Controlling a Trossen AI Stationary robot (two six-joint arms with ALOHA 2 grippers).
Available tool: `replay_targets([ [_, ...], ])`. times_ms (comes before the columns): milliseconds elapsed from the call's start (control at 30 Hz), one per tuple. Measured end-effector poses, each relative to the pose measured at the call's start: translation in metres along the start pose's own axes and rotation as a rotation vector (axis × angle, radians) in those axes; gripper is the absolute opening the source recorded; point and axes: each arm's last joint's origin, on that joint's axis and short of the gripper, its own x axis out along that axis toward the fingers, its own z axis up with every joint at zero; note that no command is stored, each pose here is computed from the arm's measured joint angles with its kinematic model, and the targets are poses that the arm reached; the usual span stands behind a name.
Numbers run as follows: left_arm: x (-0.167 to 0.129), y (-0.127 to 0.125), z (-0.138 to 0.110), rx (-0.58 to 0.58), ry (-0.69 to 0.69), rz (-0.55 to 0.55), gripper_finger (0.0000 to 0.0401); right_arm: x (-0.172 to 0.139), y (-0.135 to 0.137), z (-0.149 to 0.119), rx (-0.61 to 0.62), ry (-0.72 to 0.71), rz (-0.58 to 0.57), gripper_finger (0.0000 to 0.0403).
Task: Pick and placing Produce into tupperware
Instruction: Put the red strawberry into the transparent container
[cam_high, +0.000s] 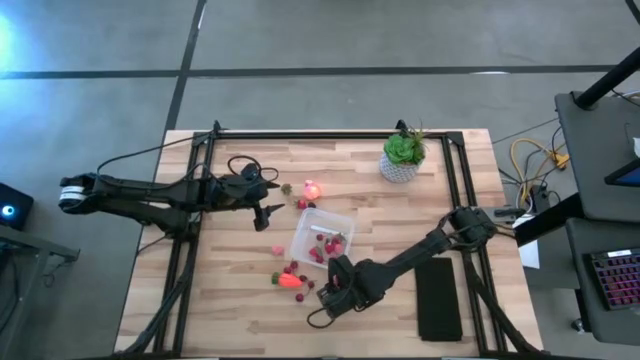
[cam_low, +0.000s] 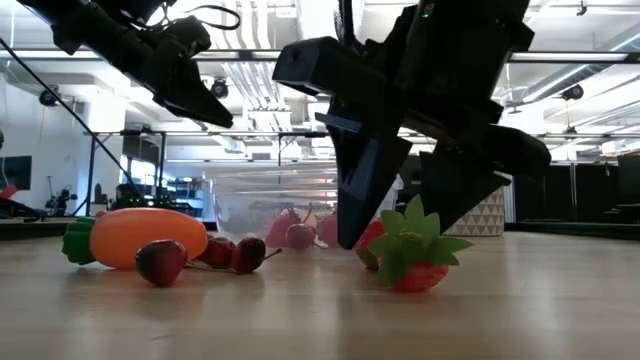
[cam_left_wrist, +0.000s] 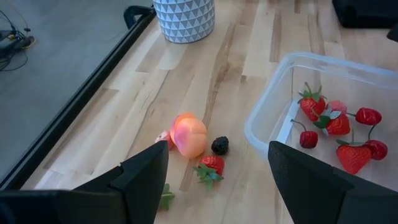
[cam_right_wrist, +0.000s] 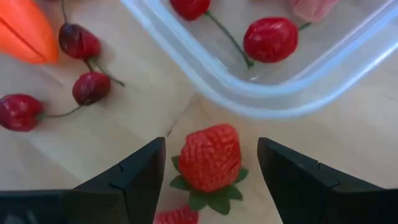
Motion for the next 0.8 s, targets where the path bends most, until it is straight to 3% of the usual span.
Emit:
replay_targets([
  [267,0.0,0.0,0.002,-0.007,-0.025,0.001,0.0262,0.001,-0.002,0.0,-0.041,0.001,-0.014,0.0244],
  [567,-0.001,0.0,0.007,-0.014,-0.052,0.001,0.0262,0.002,-0.004,0.0,-0.053,0.006,-0.022,0.0202],
  [800,-0.004,0.001,0.019,-0.034,-0.11,-0.002,0.0262,0.004,-0.005,0.0,0.019,0.005,-0.028,0.0191],
])
